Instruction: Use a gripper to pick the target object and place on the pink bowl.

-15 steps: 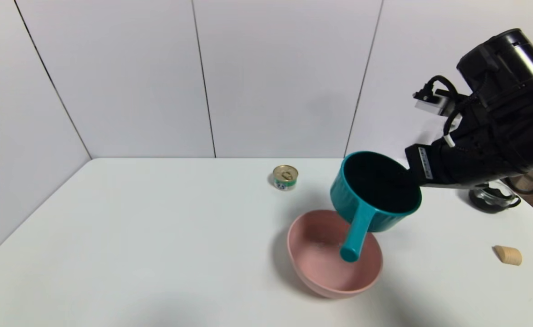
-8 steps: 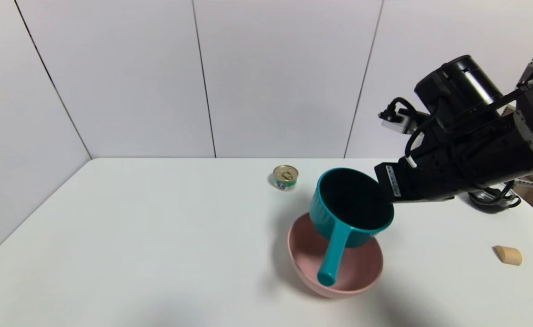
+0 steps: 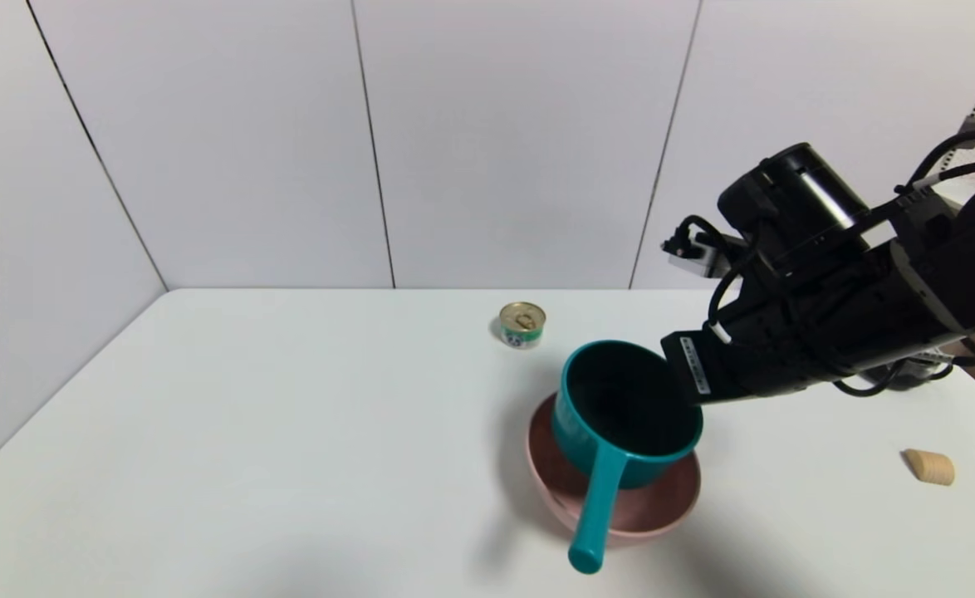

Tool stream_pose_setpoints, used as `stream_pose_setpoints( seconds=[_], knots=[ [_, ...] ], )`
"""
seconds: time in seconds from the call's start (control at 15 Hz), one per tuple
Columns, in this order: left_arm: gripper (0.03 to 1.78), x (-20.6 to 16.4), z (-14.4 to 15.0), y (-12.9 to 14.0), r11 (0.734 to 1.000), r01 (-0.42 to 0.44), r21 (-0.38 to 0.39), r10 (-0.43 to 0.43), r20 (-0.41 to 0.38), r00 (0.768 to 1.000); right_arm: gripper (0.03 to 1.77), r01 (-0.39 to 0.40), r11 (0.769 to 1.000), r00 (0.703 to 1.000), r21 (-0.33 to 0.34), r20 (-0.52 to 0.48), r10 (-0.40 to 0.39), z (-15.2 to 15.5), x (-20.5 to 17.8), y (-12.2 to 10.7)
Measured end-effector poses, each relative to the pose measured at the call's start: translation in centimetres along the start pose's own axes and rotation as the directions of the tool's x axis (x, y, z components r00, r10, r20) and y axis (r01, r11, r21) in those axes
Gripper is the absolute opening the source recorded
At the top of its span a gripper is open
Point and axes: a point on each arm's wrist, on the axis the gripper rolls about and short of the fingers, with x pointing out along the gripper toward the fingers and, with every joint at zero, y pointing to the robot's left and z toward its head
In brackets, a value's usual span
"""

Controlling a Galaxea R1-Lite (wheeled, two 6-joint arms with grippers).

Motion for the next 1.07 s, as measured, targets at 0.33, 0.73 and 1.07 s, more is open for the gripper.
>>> stream_pose_setpoints(
  seconds=[0.33, 0.73, 1.07],
  knots=[
    [1.69, 0.0, 0.0, 0.0, 1.000, 0.000, 0.000, 0.000, 0.000, 1.000, 0.61, -0.005, 1.000, 1.000, -0.004, 0.013, 0.005, 0.2, 0.9, 0.1],
    [1.69, 0.0, 0.0, 0.0, 1.000, 0.000, 0.000, 0.000, 0.000, 1.000, 1.20, -0.002, 1.000, 1.000, -0.006, 0.010, 0.002, 0.4, 1.3, 0.1],
    [1.69, 0.0, 0.0, 0.0, 1.000, -0.001, 0.000, 0.001, 0.000, 1.000, 1.44, 0.016, 1.000, 0.995, -0.023, 0.100, -0.013, 1.1, -1.5, -0.9]
  ],
)
